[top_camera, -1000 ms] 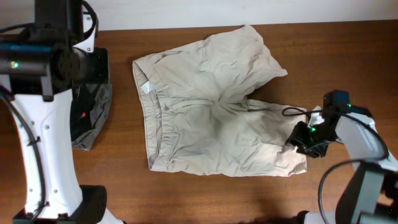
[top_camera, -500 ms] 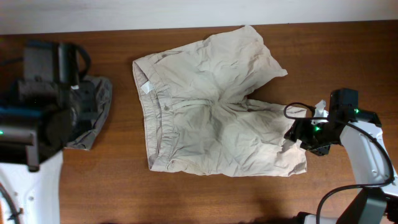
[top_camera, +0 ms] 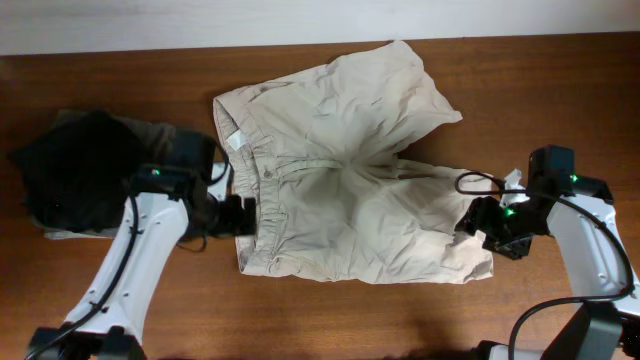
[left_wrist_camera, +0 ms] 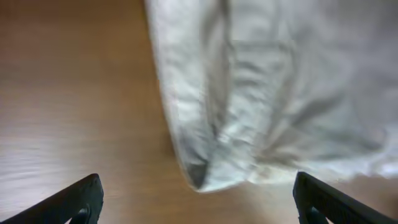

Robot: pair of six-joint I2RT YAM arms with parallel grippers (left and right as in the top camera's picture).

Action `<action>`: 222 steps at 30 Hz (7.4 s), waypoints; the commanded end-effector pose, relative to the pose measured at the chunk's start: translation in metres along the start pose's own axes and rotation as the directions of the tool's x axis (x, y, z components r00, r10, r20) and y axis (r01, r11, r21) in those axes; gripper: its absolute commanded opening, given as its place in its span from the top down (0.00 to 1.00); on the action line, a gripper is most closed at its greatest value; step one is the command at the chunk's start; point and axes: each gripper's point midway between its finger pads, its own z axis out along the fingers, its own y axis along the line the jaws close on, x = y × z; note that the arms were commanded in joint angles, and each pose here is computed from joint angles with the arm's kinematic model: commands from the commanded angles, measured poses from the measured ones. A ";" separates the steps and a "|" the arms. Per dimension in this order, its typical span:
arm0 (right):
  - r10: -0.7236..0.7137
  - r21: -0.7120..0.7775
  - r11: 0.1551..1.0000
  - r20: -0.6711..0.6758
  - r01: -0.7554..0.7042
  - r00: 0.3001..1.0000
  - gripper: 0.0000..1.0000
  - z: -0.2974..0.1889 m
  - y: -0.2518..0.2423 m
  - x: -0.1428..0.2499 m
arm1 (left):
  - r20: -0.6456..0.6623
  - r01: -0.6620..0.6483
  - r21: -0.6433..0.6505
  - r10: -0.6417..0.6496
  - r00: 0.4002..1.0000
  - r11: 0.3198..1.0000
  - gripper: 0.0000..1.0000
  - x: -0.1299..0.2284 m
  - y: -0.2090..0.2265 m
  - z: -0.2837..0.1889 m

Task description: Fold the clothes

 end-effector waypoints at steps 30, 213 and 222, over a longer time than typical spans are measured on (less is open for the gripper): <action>0.003 0.047 0.999 0.007 -0.003 1.000 0.33 -0.006 -0.007 0.001 | -0.269 0.175 0.136 -0.133 0.954 0.975 0.17 0.059 -0.008 0.089; -0.366 0.031 0.930 0.134 0.365 0.921 0.96 0.038 0.145 -0.146 | 0.005 -0.281 -0.214 0.289 0.957 0.936 0.84 -0.117 -0.010 -0.053; -0.286 -0.049 0.954 0.148 0.296 0.947 0.96 0.088 0.142 -0.151 | 0.019 -0.330 -0.111 0.334 0.942 0.937 0.83 -0.118 -0.026 0.010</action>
